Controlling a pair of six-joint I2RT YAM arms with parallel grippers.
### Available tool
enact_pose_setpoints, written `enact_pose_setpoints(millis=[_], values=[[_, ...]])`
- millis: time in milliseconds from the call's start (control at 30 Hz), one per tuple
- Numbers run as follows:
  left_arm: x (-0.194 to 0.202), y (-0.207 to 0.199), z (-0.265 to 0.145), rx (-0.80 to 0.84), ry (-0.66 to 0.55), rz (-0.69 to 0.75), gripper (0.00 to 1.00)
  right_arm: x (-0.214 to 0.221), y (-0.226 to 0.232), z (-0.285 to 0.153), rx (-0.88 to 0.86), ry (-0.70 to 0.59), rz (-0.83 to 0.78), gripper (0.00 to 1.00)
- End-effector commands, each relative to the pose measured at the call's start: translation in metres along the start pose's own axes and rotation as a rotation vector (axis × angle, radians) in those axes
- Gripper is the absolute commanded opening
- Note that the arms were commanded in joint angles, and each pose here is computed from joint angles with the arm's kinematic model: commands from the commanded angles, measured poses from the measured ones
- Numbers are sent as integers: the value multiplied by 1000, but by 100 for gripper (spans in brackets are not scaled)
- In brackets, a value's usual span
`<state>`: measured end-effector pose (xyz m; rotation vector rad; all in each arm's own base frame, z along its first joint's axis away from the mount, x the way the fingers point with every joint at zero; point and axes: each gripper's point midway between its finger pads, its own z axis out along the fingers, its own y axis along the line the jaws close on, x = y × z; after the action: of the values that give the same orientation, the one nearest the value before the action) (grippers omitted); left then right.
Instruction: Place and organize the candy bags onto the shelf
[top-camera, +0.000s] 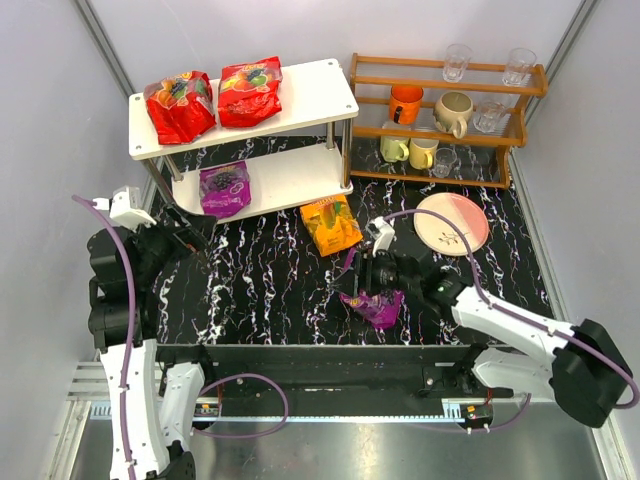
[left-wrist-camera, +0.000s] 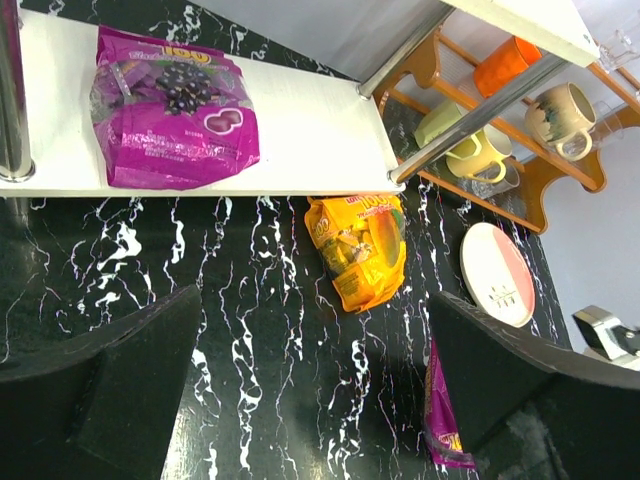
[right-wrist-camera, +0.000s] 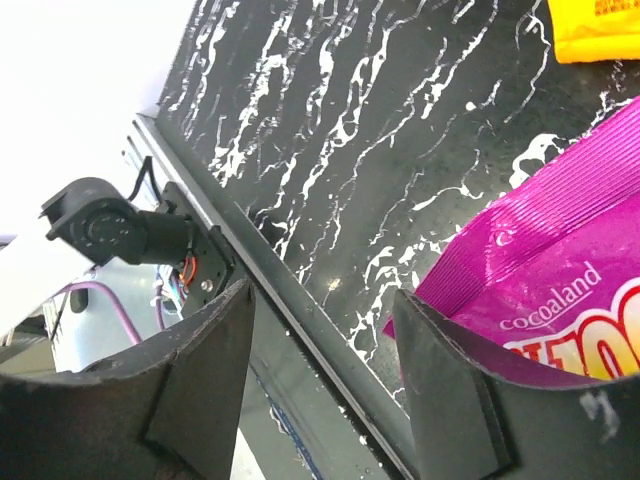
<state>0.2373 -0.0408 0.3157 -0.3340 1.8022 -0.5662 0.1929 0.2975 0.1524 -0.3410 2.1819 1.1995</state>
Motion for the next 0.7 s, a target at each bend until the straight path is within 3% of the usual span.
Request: enact_pose_setpoints(millis=[0,167,333,433,467,533,633,667], values=[[-3,-8,2,42,-11,-6,99,-36,22,-20,-49,-176,-82,67],[-3,-8,3,47,-7,-5,99,-36,-72,-48,456,-273,-1,68],[-3,-8,3,47,-3,-6,99,-29,-102,-72,595,-365,88,66],[-3,-8,3,46,-5,-5,99,-20,-127,-88,749,-374,146,54],[-2,-8,3,48,-5,-5,99,-12,-134,-87,783,-339,146,42],[-2,-8,3,48,-5,-4,99,-8,-133,-78,764,-283,110,34],[-2,-7,3,46,-4,-4,99,2,-102,-34,531,-108,-10,33],[-1,-7,3,46,-2,-6,99,17,-75,-11,346,7,-25,35]])
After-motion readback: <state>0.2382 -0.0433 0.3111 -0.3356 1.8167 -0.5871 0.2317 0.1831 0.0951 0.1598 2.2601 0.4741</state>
